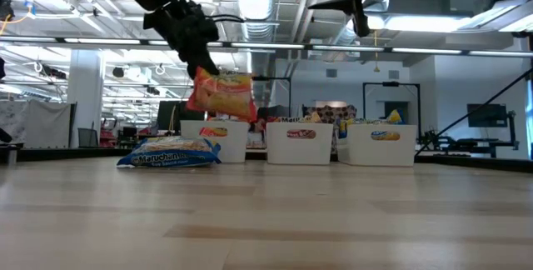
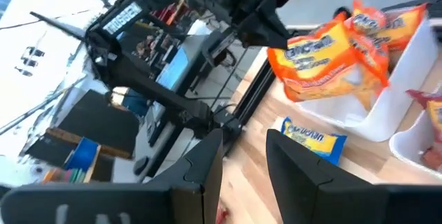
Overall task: Sort Maruchan noodles
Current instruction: Put the orange noodle pack into the left white bin
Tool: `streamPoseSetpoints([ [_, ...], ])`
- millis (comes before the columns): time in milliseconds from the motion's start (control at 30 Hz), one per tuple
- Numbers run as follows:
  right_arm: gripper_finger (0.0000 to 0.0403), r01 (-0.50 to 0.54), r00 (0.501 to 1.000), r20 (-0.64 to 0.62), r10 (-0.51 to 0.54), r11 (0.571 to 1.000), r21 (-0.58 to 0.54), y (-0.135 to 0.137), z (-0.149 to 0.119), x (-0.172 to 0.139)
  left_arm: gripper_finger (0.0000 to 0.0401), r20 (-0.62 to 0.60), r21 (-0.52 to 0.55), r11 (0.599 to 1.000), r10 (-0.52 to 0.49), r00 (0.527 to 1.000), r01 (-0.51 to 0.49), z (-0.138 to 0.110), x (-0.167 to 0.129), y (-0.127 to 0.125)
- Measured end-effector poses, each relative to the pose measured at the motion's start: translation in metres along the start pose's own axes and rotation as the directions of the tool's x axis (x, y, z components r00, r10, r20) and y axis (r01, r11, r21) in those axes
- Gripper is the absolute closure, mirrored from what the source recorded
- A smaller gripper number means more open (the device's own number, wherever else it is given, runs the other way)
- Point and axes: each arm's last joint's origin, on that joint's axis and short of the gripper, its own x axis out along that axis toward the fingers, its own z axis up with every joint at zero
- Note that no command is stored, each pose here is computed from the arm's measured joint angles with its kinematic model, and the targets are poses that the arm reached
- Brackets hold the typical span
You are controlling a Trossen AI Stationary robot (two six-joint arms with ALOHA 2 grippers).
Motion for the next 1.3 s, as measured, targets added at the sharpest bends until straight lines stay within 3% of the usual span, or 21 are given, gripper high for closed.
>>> streamPoseSetpoints([
  [333,0.0266,0.013,0.999,0.038,-0.013,1.000,0.000,0.000,0.002,0.000,0.0401,-0.095,0.014,1.000,0.003,0.995,-0.001,-0.013,0.002,0.006],
  [567,0.0266,0.027,0.998,0.058,-0.027,1.000,0.002,-0.002,0.005,0.000,0.0401,-0.117,0.000,0.998,0.064,0.991,-0.065,-0.014,0.013,0.015],
  [733,0.0266,0.036,0.997,0.073,-0.036,0.999,0.007,-0.006,0.011,-0.001,0.0401,-0.103,-0.063,0.995,0.074,0.992,-0.081,-0.017,0.026,0.027],
  [1100,0.0266,0.005,1.000,0.030,-0.005,1.000,0.011,-0.011,0.016,-0.002,0.0401,-0.153,-0.223,0.975,-0.036,0.988,0.001,-0.037,0.064,0.042],
  [1300,0.0266,0.005,1.000,0.028,-0.005,1.000,0.011,-0.011,0.016,-0.002,0.0401,-0.217,-0.224,0.971,0.029,0.976,-0.078,-0.041,0.071,0.046],
])
